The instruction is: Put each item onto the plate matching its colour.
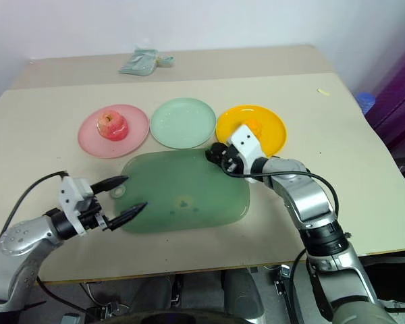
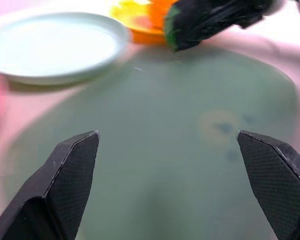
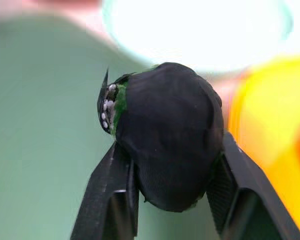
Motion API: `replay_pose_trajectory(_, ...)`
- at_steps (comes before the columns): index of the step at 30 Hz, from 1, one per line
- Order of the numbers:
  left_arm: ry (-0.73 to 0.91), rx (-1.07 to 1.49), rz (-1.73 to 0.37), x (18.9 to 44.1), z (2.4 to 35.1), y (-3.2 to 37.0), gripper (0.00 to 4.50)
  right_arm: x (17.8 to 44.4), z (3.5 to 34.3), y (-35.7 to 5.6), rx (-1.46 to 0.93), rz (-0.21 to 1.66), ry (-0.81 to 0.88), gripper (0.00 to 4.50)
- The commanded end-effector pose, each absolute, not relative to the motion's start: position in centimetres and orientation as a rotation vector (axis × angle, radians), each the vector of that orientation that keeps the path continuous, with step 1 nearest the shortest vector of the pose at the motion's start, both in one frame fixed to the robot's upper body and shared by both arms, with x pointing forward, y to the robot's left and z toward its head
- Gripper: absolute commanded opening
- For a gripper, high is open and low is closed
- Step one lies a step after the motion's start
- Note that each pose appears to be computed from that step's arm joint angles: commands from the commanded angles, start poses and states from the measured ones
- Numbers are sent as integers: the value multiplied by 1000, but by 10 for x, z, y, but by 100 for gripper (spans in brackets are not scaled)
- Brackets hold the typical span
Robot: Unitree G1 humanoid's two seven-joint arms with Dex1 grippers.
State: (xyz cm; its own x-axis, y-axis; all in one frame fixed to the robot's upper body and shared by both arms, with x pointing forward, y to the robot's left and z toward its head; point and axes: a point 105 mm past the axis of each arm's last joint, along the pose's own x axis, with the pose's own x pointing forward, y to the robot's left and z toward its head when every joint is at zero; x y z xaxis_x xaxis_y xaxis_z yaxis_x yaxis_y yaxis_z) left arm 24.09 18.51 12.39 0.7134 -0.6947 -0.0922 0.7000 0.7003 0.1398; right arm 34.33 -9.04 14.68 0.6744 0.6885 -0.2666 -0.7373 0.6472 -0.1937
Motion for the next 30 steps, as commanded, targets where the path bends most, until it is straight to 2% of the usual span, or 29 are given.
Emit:
replay_pose_trajectory(1, 3, 159, -645, 246, 132, 213, 450, 360, 177, -55, -266, 807, 69, 164)
replay_pose_trajectory(5, 0, 159, -574, 250, 131, 225, 450, 390, 176, -24, -234, 765, 83, 164)
replay_pose_trajectory(9, -13, 152, -563, 249, 135, 221, 450, 415, 173, -4, -182, 742, 108, 164)
replay_pose_trajectory(12, -23, 149, -550, 247, 138, 216, 450, 422, 183, -2, -156, 751, 67, 256)
replay_pose_trajectory(14, -33, 143, -518, 246, 142, 218, 450, 420, 196, -9, -171, 760, 0, 351)
replay_pose_trajectory(15, -37, 138, -499, 246, 143, 220, 450, 418, 201, -14, -190, 762, -30, 407)
replay_pose_trajectory(16, -42, 136, -474, 245, 145, 225, 450, 414, 203, -23, -204, 765, -49, 445)
replay_pose_trajectory(21, -26, 155, -306, 243, 144, 264, 450, 379, 206, -97, -262, 794, -110, 445)
replay_pose_trajectory(24, -9, 191, -236, 241, 144, 283, 450, 360, 200, -139, -276, 791, -86, 445)
replay_pose_trajectory(26, 6, 212, -161, 238, 144, 307, 450, 339, 181, -184, -270, 750, 17, 445)
replay_pose_trajectory(30, 34, 237, -123, 236, 142, 321, 450, 299, 148, -233, -237, 721, 192, 445)
